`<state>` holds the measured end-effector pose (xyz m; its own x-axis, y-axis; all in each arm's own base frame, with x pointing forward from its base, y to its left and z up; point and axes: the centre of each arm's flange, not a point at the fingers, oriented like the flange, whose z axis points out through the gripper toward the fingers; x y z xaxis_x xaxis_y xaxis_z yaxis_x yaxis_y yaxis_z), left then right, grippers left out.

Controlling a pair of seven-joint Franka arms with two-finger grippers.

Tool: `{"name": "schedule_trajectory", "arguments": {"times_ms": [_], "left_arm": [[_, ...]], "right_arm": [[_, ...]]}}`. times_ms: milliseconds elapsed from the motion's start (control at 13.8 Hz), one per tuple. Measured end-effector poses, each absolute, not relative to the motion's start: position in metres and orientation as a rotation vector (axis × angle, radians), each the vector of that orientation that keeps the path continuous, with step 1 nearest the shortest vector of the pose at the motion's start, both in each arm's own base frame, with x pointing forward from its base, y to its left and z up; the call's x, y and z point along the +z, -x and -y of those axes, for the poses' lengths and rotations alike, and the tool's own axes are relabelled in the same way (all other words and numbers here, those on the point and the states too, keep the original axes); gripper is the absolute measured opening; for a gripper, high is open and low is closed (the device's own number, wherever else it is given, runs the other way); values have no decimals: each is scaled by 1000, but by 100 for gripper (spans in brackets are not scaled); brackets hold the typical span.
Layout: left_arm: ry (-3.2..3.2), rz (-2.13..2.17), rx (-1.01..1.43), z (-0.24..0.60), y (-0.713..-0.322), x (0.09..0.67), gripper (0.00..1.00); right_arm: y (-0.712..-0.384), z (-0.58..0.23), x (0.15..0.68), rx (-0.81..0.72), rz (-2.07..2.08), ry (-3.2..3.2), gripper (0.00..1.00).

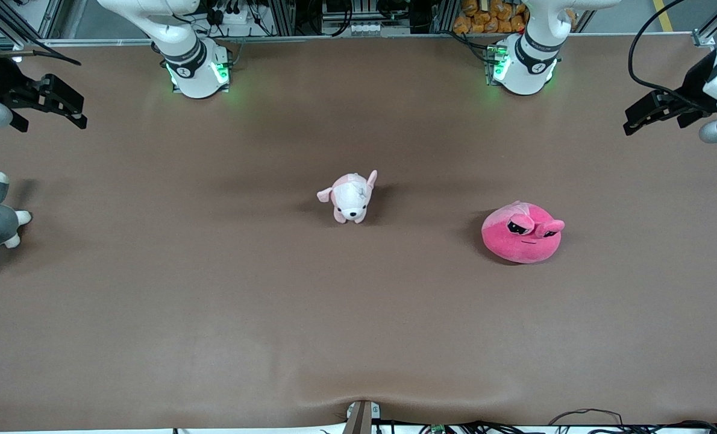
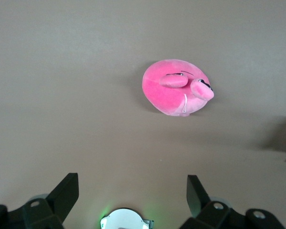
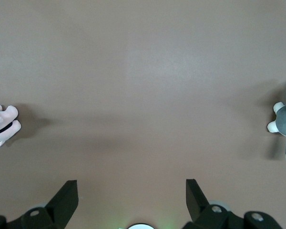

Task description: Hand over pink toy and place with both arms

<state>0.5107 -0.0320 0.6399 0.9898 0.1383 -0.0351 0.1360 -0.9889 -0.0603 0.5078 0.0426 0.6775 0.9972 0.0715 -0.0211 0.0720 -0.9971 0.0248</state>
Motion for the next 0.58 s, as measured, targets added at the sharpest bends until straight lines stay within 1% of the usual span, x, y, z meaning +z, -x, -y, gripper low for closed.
{"name": "schedule_trajectory", "arguments": {"times_ms": [436, 581], "left_arm": [[3051, 209, 24, 30, -520, 651, 100], [3045, 193, 81, 36, -515, 650, 100]], "right_arm": [[-508, -42, 677, -33, -111, -3114, 100], [-508, -42, 677, -34, -111, -3114, 100]]}}
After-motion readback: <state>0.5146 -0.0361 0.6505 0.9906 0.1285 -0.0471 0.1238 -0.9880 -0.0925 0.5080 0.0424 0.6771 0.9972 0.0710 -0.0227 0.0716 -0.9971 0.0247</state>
